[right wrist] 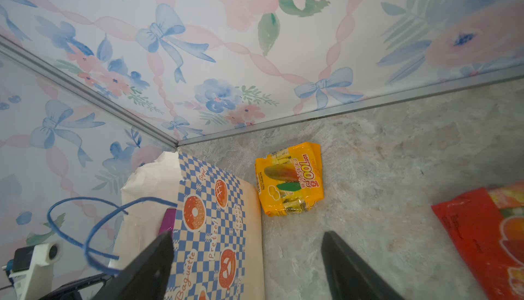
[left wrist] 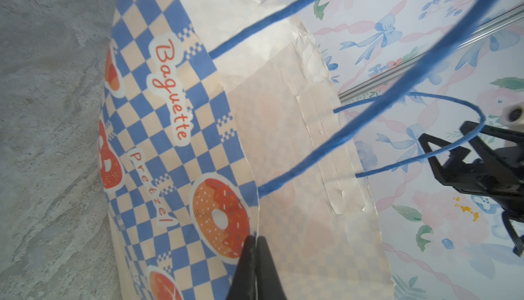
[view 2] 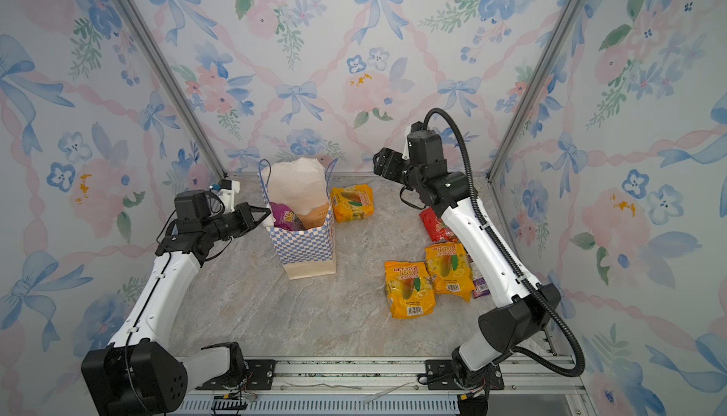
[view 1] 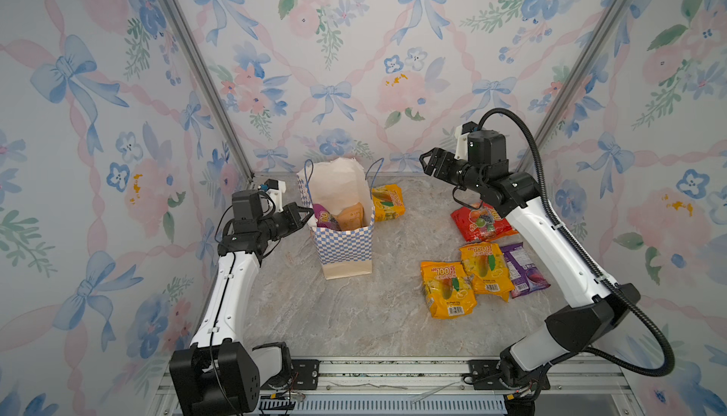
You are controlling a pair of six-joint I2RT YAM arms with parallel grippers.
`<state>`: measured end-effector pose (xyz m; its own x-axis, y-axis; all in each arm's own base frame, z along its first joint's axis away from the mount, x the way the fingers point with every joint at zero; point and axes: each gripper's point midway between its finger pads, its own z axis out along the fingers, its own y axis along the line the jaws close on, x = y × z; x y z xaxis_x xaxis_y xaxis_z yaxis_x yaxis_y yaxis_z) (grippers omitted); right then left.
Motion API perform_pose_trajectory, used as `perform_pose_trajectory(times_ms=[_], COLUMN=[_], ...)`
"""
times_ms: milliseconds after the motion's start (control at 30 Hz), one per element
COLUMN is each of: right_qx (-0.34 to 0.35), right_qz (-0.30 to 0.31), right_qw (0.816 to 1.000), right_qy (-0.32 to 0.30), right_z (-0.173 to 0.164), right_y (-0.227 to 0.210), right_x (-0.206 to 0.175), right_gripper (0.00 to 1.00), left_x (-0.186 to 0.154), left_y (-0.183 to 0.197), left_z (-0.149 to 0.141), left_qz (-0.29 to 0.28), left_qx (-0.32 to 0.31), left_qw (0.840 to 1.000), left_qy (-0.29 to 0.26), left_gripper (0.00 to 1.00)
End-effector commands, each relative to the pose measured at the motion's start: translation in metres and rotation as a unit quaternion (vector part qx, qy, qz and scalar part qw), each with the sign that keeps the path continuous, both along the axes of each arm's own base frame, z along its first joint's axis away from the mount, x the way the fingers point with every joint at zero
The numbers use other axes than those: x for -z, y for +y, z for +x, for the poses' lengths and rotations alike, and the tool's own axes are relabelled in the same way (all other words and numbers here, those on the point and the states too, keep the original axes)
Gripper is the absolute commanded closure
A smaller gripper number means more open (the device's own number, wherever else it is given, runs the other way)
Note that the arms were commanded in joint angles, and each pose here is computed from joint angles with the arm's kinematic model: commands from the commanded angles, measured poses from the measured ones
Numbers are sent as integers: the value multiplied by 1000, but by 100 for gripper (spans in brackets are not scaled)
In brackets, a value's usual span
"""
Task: Place the snacks into the paper bag
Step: Pick up the snack from the top-center of the table.
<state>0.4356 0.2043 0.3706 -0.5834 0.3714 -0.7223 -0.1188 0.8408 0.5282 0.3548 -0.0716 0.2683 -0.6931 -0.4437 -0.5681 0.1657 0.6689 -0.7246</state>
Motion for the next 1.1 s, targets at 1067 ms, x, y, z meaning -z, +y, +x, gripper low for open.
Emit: perform_pose_trajectory(times_ms=[1067], right_qx=[-4], right_qz=[152], right_qw=[949], right_qy=[276], right_z=[124], right_y=[49], right_x=[275], right_gripper=[26], left_x=[-15], left_y=[-5], left_z=[-18], left_qz=[-16], left_qx=[45], left_qw=[998], left_qy=[-34], left_gripper=[100])
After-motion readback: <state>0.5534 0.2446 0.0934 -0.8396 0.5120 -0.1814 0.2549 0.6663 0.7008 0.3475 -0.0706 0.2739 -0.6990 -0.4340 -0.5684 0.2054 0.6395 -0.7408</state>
